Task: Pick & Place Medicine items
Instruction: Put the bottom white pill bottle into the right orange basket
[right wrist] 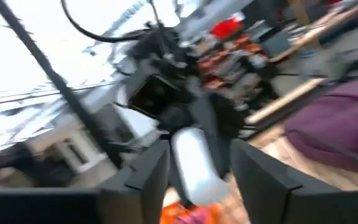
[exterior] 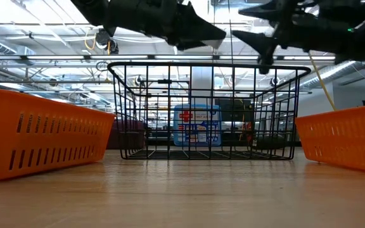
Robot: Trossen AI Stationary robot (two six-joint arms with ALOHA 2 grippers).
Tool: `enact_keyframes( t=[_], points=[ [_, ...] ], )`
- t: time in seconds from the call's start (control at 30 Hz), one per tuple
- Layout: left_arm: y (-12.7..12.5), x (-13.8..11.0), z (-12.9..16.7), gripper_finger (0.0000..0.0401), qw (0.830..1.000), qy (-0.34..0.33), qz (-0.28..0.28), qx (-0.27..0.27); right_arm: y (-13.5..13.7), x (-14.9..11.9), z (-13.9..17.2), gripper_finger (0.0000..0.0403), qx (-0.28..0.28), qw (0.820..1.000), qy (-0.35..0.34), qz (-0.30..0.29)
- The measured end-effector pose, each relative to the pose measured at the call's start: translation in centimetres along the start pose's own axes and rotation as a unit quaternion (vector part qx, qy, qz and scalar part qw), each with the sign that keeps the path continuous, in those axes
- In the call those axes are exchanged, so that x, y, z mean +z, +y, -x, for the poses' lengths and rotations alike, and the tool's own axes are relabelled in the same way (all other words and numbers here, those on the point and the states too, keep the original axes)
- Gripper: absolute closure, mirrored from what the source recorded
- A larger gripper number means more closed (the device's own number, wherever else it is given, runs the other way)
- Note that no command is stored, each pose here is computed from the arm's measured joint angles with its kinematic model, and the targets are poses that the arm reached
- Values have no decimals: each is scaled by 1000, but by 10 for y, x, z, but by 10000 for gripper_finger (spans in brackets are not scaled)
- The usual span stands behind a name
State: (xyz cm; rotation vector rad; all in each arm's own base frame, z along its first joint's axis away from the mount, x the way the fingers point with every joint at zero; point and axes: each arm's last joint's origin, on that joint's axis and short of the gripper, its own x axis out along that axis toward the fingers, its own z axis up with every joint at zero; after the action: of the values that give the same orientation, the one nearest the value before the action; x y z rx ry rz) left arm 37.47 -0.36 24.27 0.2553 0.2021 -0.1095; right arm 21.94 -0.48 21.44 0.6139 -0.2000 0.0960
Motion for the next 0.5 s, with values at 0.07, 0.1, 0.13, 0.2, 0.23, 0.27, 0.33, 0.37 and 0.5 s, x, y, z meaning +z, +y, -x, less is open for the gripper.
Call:
enact_keyframes(
  t=[0.07, 0.1, 0.13, 0.2, 0.23, 0.27, 0.33, 0.37, 0.5],
  points=[
    [0, 4, 0, 247, 1000, -18, -11, 4, -2, 0, -9, 196, 4, 1000, 12, -11],
    [-1, 6, 0, 247, 999, -27, -20, 5, -3, -1, -13, 183, 4, 1000, 20, -15],
    [-1, 8, 0, 247, 999, -35, -27, 7, -5, -1, -18, 171, 4, 999, 25, -21],
    [-1, 10, 0, 247, 998, -46, -40, 15, -6, -2, -24, 150, 9, 999, 33, -32],
    [-1, 11, 0, 247, 997, -50, -46, 22, -7, -4, -27, 141, 9, 999, 37, -36],
    [-1, 12, 0, 247, 997, -52, -51, 29, -8, -4, -30, 135, 8, 998, 39, -38],
    [0, 13, 1, 247, 996, -54, -56, 41, -8, -5, -34, 126, 8, 998, 41, -39],
    [0, 13, 1, 247, 996, -52, -57, 45, -9, -6, -36, 125, 10, 998, 43, -40],
    [0, 13, 1, 247, 996, -50, -57, 48, -8, -5, -40, 132, 20, 998, 46, -43]
  ],
)
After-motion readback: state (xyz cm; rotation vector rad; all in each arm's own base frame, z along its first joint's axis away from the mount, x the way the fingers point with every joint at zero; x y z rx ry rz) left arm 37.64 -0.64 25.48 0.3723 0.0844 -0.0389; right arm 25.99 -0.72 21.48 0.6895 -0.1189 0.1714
